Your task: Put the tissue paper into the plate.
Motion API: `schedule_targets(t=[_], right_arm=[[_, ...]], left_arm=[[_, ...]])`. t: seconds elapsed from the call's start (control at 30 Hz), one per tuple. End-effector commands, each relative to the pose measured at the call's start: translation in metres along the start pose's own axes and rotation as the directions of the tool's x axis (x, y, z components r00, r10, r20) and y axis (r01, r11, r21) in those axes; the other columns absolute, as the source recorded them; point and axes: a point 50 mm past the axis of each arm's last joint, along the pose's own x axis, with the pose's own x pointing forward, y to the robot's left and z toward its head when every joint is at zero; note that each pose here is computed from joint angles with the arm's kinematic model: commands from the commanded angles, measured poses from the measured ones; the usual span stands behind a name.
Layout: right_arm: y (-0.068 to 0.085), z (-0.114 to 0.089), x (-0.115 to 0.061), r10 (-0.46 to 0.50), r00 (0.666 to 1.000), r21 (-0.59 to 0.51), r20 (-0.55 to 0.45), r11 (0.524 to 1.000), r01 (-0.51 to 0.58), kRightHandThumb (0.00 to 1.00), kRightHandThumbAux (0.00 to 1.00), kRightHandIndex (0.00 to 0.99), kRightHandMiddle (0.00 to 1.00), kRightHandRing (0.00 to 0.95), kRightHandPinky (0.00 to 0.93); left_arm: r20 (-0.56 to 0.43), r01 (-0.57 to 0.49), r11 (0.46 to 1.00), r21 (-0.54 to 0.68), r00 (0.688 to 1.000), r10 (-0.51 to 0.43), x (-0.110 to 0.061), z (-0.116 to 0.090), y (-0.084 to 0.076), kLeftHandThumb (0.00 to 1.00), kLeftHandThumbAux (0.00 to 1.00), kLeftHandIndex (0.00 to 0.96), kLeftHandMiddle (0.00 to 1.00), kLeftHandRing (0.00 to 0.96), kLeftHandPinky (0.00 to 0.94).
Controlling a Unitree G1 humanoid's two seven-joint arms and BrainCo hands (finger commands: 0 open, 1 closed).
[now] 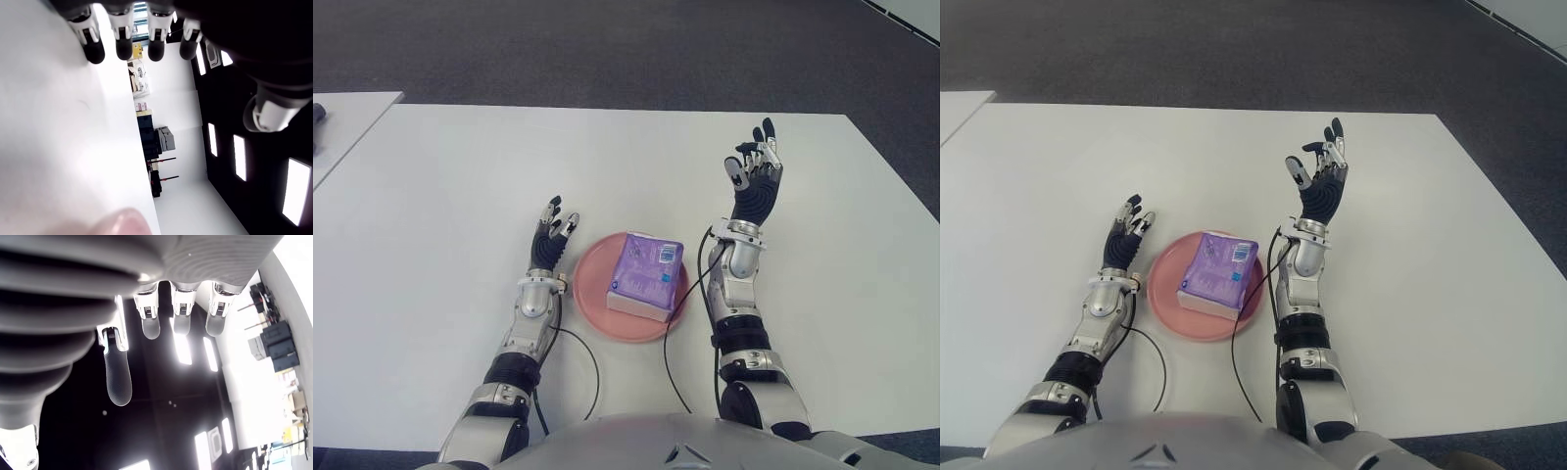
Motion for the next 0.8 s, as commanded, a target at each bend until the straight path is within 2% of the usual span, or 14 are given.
schedule_targets(t=[0.03,0.67,0.7,0.73,0.77,0.8], right_arm=[[0.004,-0.007,-0.012,-0.019,0.999,0.019,-0.046,1.0,0.02,0.223,0.659,0.51,0.071,0.0,0.0],[0.005,-0.005,-0.009,-0.019,0.999,0.019,-0.042,1.0,0.02,0.223,0.659,0.51,0.071,0.0,0.0],[-0.026,-0.037,-0.04,0.031,0.976,-0.108,-0.215,0.993,-0.055,0.223,0.659,0.51,0.071,0.0,0.0],[-0.052,-0.057,-0.069,0.047,0.931,-0.188,-0.361,0.975,-0.122,0.142,0.681,0.326,0.045,0.0,0.0],[-0.071,-0.067,-0.09,0.047,0.888,-0.229,-0.458,0.959,-0.169,0.114,0.69,0.261,0.036,0.0,0.0],[-0.081,-0.073,-0.103,0.03,0.854,-0.254,-0.52,0.949,-0.188,0.073,0.703,0.167,0.023,0.0,0.0]], left_arm=[[-0.034,0.006,1.0,0.0,0.999,-0.006,-0.005,-0.007,0.003,0.0,0.43,0.0,0.0,0.0,0.0],[-0.001,-0.005,1.0,-0.018,1.0,0.005,0.001,0.0,0.003,0.0,0.426,0.0,0.0,0.0,0.0],[0.002,-0.005,1.0,-0.019,1.0,0.005,0.001,0.001,0.003,0.0,0.424,0.0,0.0,0.0,0.0],[0.004,-0.005,1.0,-0.02,1.0,0.005,0.001,0.001,0.003,0.0,0.423,0.0,0.0,0.0,0.0],[0.006,-0.005,1.0,-0.021,1.0,0.005,0.001,0.001,0.003,0.0,0.423,0.0,0.0,0.0,0.0],[0.009,-0.007,1.0,-0.023,1.0,0.007,0.001,0.002,0.003,0.0,0.423,0.0,0.0,0.0,0.0]])
